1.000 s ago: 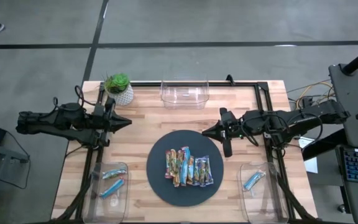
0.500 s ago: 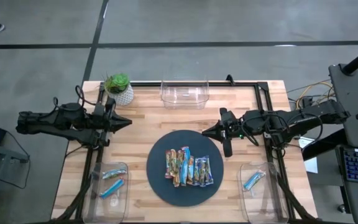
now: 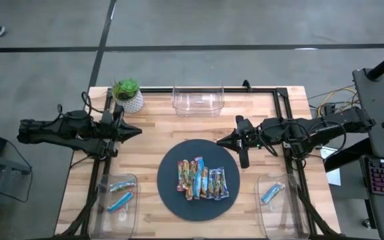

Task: Pick and place Granola Bars by type
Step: Put the blue granola bar into the top transparent bin

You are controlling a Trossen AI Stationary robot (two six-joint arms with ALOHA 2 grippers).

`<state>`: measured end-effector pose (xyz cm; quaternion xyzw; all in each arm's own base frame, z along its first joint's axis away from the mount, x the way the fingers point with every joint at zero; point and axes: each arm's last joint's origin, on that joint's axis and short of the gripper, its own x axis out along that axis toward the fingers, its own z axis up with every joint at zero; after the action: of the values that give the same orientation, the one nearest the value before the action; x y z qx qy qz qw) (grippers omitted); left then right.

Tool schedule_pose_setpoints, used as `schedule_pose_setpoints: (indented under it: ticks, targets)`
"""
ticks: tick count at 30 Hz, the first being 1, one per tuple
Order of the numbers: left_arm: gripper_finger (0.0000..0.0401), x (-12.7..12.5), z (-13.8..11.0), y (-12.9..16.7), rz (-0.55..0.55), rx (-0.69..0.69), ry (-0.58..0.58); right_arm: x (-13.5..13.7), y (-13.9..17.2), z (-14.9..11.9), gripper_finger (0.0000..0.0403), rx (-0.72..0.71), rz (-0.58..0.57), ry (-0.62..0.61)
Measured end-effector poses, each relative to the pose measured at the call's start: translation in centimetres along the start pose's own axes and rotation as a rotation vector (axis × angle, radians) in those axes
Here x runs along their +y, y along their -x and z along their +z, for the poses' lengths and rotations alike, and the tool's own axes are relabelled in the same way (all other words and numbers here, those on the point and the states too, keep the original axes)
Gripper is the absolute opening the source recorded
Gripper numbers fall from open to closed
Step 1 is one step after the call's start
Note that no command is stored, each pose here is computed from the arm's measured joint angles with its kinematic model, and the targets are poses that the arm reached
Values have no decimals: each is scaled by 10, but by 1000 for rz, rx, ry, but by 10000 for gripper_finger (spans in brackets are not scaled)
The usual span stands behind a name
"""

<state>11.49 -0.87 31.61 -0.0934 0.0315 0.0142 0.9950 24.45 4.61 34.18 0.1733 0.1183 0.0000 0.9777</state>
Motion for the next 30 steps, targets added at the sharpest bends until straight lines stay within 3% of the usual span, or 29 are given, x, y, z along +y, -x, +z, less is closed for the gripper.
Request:
schedule_pose_setpoints:
  ticks: [16,30]
  targets:
    - [0,-1,0,1,-47,4,-52,9,7,23,8,-79,35,44]
    - [0,-1,0,1,-47,3,-52,7,4,13,8,-47,27,54]
